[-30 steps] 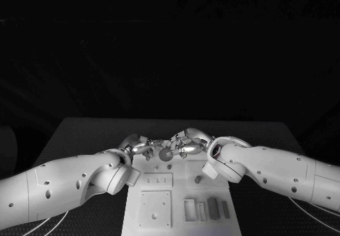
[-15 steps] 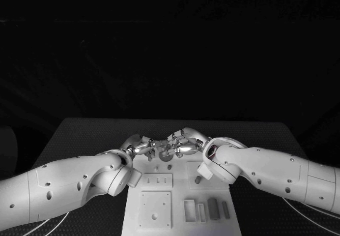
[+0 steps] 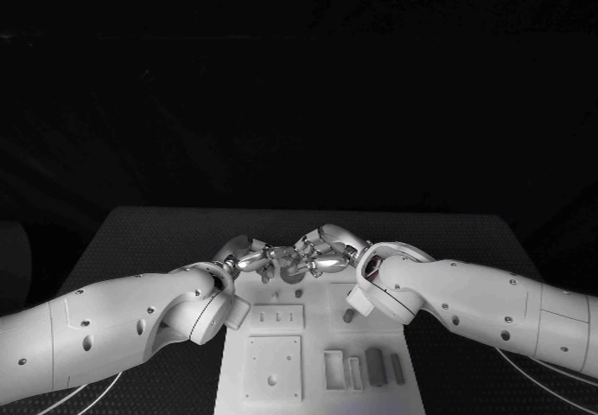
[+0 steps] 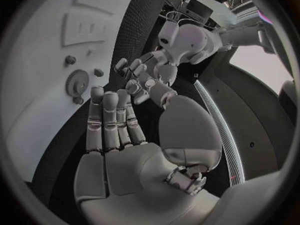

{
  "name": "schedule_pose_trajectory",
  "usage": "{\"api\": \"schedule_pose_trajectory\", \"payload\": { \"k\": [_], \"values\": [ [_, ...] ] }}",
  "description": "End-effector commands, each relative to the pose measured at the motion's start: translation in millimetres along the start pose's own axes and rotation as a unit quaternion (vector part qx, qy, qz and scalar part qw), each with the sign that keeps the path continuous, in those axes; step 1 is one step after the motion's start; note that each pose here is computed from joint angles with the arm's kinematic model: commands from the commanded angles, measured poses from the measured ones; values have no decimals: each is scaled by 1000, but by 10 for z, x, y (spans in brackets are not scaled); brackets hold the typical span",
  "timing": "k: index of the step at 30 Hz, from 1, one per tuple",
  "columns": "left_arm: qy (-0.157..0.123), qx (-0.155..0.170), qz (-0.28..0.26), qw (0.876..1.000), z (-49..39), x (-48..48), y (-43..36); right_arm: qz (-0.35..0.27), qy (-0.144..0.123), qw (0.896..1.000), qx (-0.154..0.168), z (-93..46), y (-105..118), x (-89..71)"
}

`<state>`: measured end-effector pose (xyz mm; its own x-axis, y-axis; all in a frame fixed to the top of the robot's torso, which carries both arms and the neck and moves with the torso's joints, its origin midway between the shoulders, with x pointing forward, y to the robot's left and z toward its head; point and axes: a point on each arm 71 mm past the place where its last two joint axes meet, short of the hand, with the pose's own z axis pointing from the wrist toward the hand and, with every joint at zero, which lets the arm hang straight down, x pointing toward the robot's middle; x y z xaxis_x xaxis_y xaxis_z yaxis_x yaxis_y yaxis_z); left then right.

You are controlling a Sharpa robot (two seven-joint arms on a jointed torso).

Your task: Assemble the parts on the task board

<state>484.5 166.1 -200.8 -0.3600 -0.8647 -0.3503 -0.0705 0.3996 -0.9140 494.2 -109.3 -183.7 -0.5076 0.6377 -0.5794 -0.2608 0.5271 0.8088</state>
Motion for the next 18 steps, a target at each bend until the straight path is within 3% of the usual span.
{"api": "schedule_pose_trajectory", "payload": {
  "k": [1,18],
  "values": [
    [14,11,3,1000,-2,34,-28,-4,-1,1000,-11,4,21,13],
    [20,12,6,1000,-1,51,-26,13,-5,1000,-8,6,9,2]
  ]
}}
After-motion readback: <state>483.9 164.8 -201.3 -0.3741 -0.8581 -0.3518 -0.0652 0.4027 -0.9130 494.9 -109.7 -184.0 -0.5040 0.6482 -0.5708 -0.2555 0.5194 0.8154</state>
